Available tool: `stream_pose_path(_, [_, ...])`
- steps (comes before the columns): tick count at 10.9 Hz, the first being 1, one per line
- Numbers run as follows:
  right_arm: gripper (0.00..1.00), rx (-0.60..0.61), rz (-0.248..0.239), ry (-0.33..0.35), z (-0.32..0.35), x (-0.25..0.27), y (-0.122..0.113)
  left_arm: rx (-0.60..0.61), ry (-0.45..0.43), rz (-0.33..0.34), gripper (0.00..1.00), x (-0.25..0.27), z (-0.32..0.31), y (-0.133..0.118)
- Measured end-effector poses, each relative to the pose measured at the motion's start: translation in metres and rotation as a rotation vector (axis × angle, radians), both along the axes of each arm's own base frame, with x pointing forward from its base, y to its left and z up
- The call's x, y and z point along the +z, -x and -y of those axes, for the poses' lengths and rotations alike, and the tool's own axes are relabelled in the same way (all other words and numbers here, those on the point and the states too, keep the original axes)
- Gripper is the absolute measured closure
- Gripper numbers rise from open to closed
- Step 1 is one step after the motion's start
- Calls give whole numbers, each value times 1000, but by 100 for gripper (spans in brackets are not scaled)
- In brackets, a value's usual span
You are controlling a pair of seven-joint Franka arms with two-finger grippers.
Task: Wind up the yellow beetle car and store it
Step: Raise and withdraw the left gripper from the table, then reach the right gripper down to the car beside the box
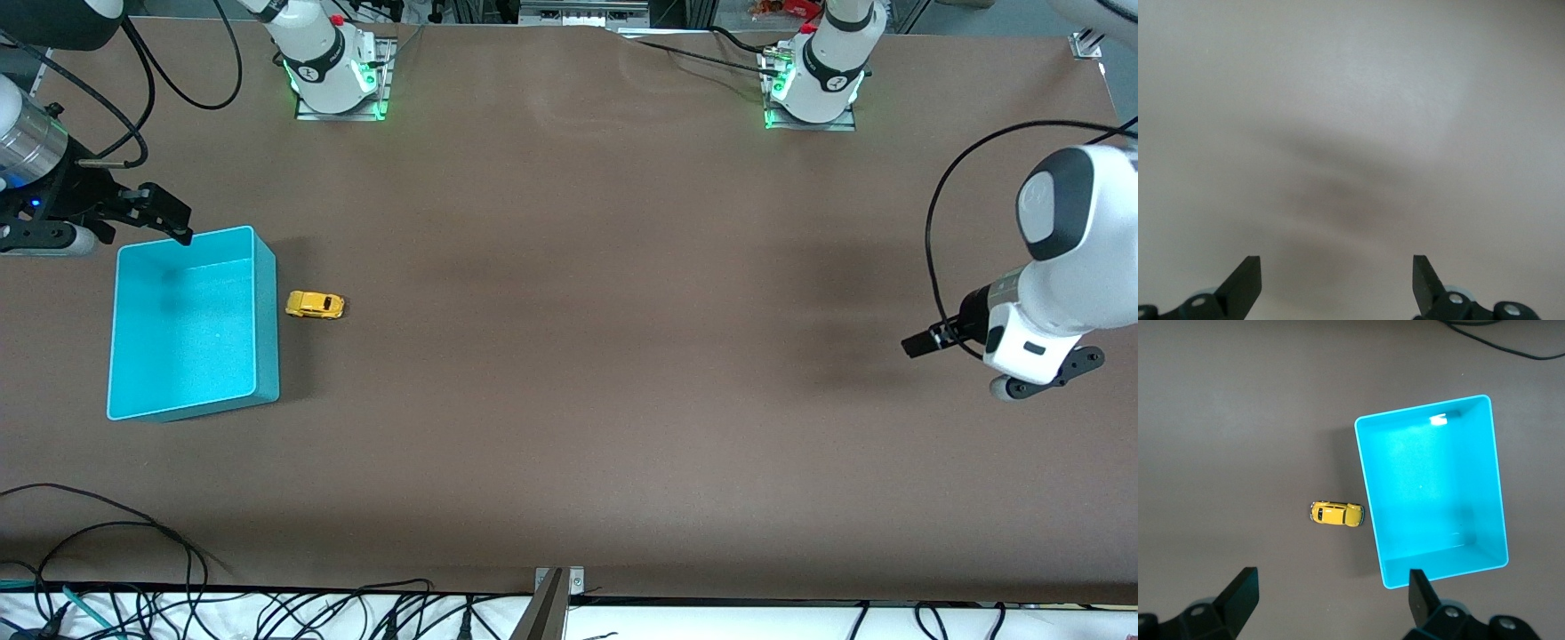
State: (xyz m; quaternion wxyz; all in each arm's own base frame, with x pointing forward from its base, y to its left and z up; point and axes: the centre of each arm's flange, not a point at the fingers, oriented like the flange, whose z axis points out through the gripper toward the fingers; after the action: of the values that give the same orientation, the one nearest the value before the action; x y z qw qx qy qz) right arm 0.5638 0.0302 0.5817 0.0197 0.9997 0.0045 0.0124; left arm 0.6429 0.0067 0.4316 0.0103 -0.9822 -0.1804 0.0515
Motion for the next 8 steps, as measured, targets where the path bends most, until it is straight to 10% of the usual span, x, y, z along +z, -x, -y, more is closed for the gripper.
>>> stream_pose_path(8, [0, 62, -184, 1, -16, -77, -18, -236, 73, 47, 4, 60, 27, 24])
